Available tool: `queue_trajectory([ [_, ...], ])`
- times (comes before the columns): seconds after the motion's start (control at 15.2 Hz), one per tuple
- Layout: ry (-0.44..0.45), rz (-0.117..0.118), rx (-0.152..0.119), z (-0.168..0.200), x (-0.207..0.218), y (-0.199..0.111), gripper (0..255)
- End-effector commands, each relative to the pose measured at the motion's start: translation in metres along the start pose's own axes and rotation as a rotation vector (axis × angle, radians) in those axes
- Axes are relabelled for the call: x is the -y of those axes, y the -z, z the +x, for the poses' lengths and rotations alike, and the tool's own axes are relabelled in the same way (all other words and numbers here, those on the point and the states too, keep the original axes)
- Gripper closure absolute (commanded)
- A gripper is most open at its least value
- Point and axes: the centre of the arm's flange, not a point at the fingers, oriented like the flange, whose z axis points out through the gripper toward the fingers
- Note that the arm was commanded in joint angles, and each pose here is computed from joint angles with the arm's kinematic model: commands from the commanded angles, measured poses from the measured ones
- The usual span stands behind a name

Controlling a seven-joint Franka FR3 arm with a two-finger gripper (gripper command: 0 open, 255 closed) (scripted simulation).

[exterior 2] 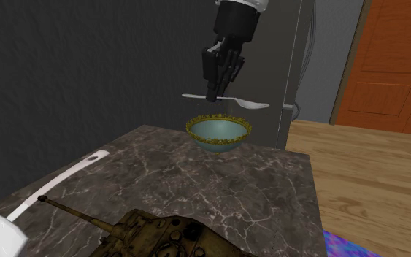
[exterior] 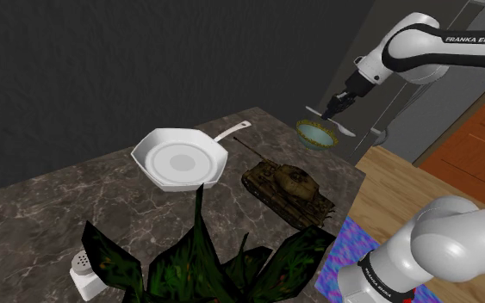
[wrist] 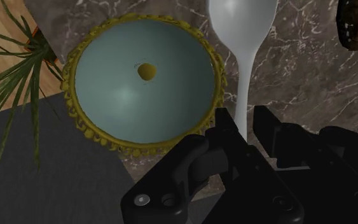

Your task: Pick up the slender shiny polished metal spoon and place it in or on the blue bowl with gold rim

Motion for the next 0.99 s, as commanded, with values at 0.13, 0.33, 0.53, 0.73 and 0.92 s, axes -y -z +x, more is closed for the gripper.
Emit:
queue_trajectory([
  [0.13,0.001,-0.002,0.001,0.033,-0.042,0.002,255],
  [0.33,0.001,-0.002,0.001,0.045,-0.061,-0.003,255],
  [0.53,0.001,-0.002,0.001,0.042,-0.063,-0.018,255],
  [0.73,0.001,-0.002,0.001,0.038,-0.065,-0.033,255],
  [0.92,0.001,-0.002,0.001,0.035,-0.067,-0.049,255],
])
